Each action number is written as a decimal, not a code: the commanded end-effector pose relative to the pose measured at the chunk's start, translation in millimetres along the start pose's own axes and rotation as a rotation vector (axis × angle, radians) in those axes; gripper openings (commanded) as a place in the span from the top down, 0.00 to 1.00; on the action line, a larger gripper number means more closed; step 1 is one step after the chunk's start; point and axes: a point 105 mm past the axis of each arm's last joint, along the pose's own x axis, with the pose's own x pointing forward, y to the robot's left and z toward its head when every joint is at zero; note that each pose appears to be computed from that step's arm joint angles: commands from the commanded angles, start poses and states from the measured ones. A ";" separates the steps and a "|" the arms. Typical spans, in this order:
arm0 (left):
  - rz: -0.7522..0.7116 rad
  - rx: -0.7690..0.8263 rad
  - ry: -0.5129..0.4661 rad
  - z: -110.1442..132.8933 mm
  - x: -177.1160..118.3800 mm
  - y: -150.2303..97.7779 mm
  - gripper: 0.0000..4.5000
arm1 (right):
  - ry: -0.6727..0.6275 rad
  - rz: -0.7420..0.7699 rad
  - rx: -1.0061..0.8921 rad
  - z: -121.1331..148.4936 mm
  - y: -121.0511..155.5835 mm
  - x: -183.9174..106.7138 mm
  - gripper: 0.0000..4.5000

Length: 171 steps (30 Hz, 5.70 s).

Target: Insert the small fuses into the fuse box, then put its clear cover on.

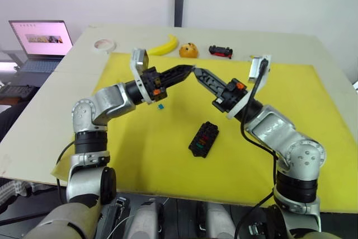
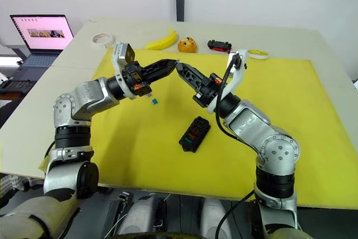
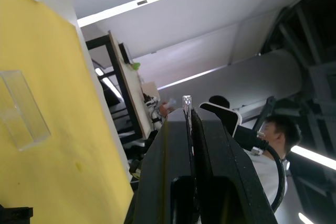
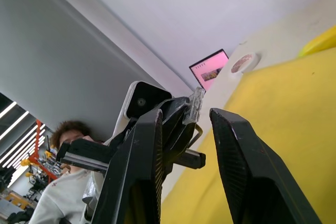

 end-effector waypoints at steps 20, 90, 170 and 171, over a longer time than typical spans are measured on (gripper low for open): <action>-0.054 0.017 0.018 -3.1 5.9 -11.1 1.00 | -0.017 0.071 0.024 3.0 15.8 0.5 0.98; -0.213 1.473 0.879 -72.9 -9.6 77.2 0.01 | 0.746 -0.071 -1.026 -61.5 -54.0 -82.1 1.00; -0.227 1.496 0.870 -73.9 -2.7 70.7 0.01 | 0.737 -0.065 -1.036 -52.2 -39.2 -69.8 1.00; -0.227 1.496 0.870 -73.9 -3.0 71.0 0.01 | 0.736 -0.063 -1.037 -51.9 -38.7 -69.5 1.00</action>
